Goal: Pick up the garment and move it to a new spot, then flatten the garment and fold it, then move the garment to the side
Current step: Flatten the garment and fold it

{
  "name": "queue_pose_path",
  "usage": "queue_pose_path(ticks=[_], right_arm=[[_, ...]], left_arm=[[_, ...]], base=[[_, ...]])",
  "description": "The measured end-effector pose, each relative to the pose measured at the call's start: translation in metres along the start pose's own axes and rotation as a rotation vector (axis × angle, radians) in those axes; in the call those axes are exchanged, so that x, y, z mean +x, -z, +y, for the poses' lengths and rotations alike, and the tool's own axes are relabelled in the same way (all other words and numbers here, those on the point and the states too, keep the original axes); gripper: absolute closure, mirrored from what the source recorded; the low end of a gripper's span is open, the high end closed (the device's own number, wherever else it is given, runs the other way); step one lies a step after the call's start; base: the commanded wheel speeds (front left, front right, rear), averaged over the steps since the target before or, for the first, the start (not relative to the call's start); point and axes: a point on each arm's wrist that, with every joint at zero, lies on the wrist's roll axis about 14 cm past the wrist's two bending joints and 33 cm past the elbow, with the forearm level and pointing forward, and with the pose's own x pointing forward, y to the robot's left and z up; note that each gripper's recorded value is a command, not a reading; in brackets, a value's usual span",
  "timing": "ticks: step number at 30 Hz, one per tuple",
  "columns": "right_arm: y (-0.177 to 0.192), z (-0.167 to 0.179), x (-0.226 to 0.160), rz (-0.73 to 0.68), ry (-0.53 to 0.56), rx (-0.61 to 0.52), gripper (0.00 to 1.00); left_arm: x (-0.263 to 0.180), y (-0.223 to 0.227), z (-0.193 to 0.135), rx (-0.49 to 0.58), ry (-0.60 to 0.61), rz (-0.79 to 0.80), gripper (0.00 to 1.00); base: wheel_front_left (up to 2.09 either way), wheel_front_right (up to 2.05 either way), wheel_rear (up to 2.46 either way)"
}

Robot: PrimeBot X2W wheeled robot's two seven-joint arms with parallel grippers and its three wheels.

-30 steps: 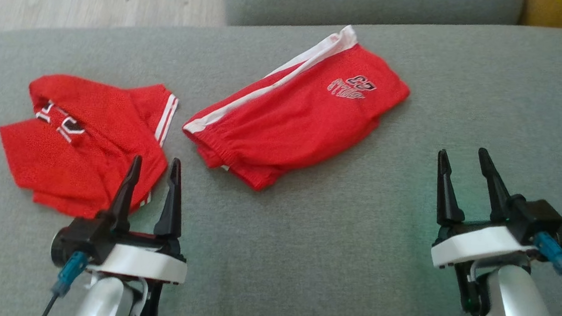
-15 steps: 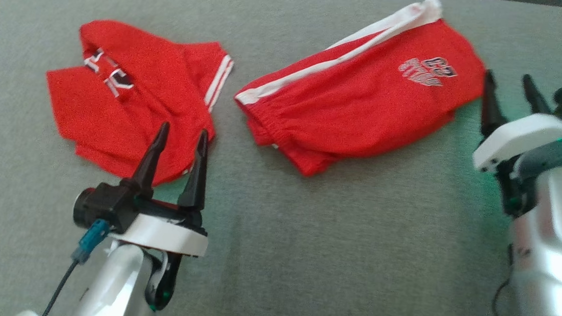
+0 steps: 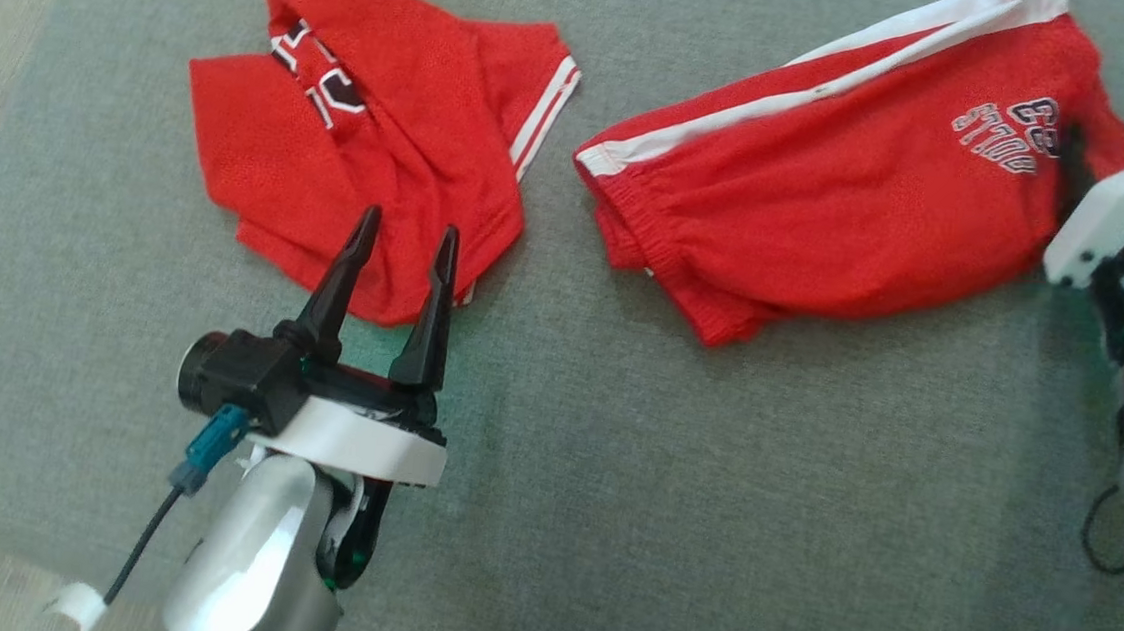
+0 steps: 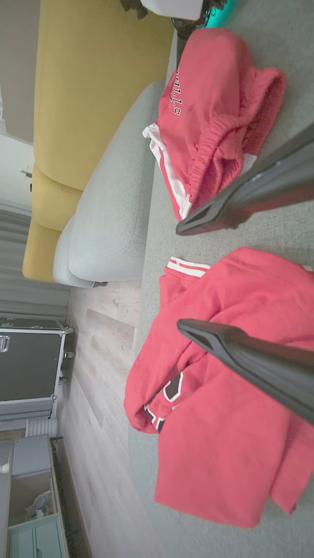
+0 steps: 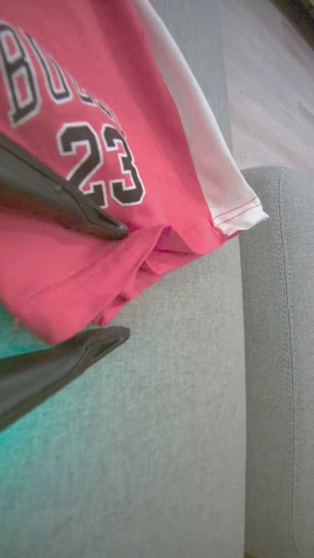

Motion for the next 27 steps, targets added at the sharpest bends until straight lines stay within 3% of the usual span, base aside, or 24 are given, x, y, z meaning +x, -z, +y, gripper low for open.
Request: queue_pose_path(ticks=[5, 6, 7, 14, 27], right_arm=[[-0.002, 0.001, 0.010, 0.026, -0.008, -0.056, 0.00], [-0.002, 0.001, 0.011, 0.031, -0.009, -0.064, 0.44], [-0.001, 0.001, 0.012, 0.035, -0.009, -0.067, 0.97], [-0.007, -0.004, 0.001, -0.014, -0.003, -0.081, 1.00], [0.002, -0.069, -0.074, -0.154, 0.141, 0.059, 1.00]], left_arm=[[0.000, 0.005, 0.003, -0.009, -0.008, 0.015, 0.00], [0.000, 0.006, 0.002, -0.013, -0.008, 0.016, 0.00], [0.001, 0.006, 0.002, -0.016, -0.007, 0.016, 0.00], [0.010, 0.002, -0.011, -0.023, 0.031, 0.001, 0.00], [0.014, -0.023, -0.048, -0.047, 0.127, -0.080, 0.00]], base=[[0.00, 0.00, 0.00], [0.00, 0.00, 0.00], [0.00, 0.00, 0.00], [0.00, 0.00, 0.00], [0.00, 0.00, 0.00]])
